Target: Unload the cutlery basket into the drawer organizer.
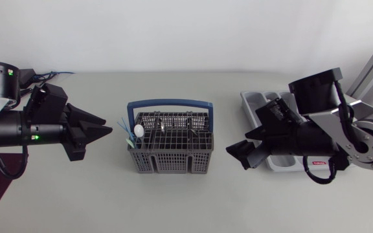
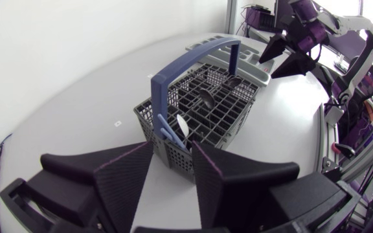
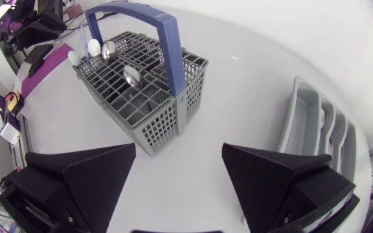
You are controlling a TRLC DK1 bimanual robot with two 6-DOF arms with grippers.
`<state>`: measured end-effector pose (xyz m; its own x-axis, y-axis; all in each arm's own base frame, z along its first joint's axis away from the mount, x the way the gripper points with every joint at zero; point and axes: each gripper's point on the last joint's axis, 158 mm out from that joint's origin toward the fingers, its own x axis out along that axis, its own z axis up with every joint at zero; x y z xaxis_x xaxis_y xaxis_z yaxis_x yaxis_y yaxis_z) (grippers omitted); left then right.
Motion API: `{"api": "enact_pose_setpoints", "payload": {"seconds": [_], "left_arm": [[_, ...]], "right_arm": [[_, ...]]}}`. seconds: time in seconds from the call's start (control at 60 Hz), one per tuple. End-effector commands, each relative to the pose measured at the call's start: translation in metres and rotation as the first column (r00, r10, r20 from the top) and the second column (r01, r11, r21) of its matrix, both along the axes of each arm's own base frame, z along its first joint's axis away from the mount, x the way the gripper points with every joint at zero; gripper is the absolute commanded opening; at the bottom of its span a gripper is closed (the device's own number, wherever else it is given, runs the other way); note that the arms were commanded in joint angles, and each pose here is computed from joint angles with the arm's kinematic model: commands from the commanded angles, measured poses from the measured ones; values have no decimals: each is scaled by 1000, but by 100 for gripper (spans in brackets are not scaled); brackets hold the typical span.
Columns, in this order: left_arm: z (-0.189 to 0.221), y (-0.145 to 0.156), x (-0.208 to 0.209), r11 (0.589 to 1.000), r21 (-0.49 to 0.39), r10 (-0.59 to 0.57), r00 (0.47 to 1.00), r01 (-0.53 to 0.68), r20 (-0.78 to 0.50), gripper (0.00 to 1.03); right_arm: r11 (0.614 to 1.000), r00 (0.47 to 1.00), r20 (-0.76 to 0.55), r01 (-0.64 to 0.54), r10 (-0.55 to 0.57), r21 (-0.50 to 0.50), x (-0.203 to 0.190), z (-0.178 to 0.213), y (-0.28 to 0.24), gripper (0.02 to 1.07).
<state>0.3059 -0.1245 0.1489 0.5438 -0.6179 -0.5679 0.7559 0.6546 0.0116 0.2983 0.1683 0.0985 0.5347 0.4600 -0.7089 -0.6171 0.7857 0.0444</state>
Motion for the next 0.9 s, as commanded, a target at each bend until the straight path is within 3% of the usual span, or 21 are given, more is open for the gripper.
{"api": "enact_pose_setpoints", "payload": {"seconds": [0.0,0.233,0.583,0.7,0.883], "left_arm": [[13,-5,2,999,-33,6,1000,-6,-2,75],[21,-6,9,995,-54,72,988,-80,-136,78],[3,-7,19,979,81,203,948,-188,-244,77],[8,-8,23,972,89,234,938,-219,-254,61],[6,-7,26,965,116,260,931,-237,-257,47]], "right_arm": [[1000,1000,-23,-13,13,-19,-12,-10,-2,102],[999,999,-33,-36,36,-13,-26,-7,6,102],[999,999,-32,-38,37,-25,-32,-10,8,102],[999,999,-34,-39,38,-29,-35,-12,8,102],[999,999,-38,-37,35,-29,-36,-14,7,102]]}}
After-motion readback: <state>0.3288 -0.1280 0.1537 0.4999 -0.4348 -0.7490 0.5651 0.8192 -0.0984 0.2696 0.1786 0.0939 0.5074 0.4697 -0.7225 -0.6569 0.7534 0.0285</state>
